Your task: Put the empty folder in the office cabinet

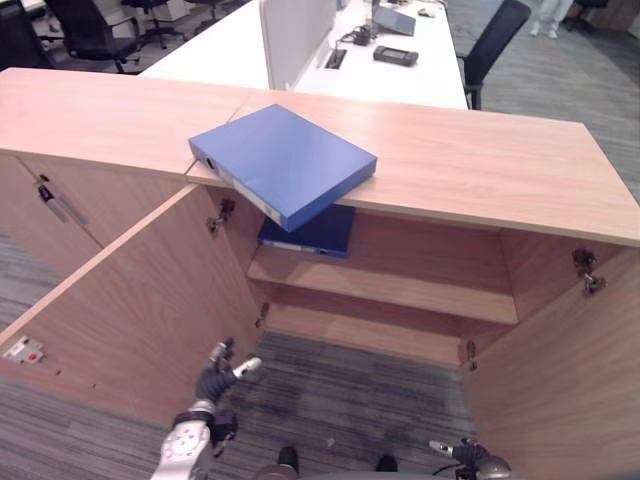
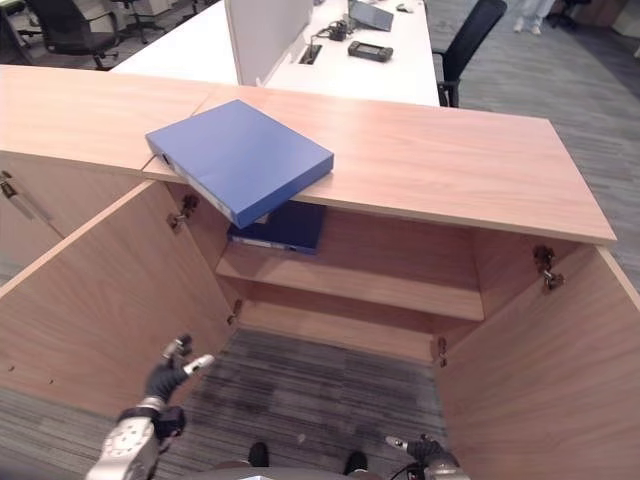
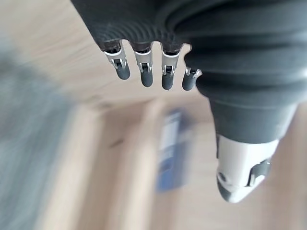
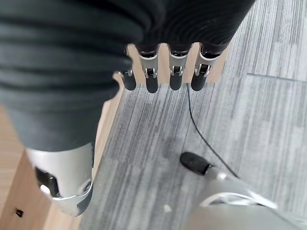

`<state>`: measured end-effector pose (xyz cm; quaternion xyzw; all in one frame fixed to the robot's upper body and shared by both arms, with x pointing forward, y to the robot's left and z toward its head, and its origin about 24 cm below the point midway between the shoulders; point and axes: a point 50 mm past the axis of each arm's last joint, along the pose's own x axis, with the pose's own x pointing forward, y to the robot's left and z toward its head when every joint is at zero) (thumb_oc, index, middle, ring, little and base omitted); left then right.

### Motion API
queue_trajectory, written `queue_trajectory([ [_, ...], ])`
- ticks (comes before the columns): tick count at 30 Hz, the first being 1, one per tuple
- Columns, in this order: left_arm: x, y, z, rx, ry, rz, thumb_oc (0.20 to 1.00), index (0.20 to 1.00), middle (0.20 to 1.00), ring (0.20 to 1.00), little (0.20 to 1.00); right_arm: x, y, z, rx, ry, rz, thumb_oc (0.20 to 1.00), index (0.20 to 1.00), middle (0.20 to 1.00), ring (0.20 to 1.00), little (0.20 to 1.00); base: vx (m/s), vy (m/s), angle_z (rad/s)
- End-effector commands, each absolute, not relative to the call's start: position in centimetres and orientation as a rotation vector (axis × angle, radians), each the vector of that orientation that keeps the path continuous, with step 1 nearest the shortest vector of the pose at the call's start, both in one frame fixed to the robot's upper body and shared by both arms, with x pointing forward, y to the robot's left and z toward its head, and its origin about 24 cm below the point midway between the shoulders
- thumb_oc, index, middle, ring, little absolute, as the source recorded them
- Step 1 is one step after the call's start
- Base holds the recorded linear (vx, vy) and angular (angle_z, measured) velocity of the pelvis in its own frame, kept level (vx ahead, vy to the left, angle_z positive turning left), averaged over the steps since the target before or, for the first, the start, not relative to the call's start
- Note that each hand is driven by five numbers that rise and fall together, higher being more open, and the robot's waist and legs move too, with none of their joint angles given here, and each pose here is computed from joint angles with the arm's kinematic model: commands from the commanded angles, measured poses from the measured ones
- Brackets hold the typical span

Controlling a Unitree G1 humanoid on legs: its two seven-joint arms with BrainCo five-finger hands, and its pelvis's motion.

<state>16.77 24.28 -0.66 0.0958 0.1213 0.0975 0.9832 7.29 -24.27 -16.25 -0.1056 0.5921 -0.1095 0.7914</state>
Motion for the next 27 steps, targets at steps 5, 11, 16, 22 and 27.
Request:
queue_trajectory([
  [5, 18.5, 26.8, 5.9, 0.591, -0.177, 0.527, 1.000, 1.000, 1.000, 1.000, 1.000, 7.8, -21.6, -16.8, -0.200, 1.243, -0.209, 1.000, 1.000, 1.000, 1.000, 1.000, 0.00, -0.062, 0.06],
  [11, 21.6, 23.9, 9.9, 0.748, -0.458, 0.444, 1.000, 1.000, 1.000, 1.000, 1.000, 10.4, -19.8, -16.5, -0.219, 1.165, -0.162, 1.000, 1.000, 1.000, 1.000, 1.000, 0.01, -0.016, -0.01],
  [16, 23.4, 22.1, 12.4, 0.954, -0.628, 0.328, 1.000, 1.000, 1.000, 1.000, 1.000, 10.8, -19.5, -16.4, -0.249, 1.148, -0.123, 1.000, 1.000, 1.000, 1.000, 1.000, 0.01, 0.013, -0.01],
  [22, 25.3, 21.0, 15.1, 1.163, -0.792, 0.268, 1.000, 1.000, 1.000, 1.000, 1.000, 10.8, -19.8, -16.3, -0.287, 1.139, -0.094, 1.000, 1.000, 1.000, 1.000, 1.000, 0.03, 0.022, -0.12],
  [27, 25.7, 21.3, 16.5, 1.190, -0.855, 0.341, 1.000, 1.000, 1.000, 1.000, 1.000, 10.8, -19.8, -16.3, -0.289, 1.137, -0.089, 1.000, 1.000, 1.000, 1.000, 1.000, 0.04, -0.029, -0.08],
])
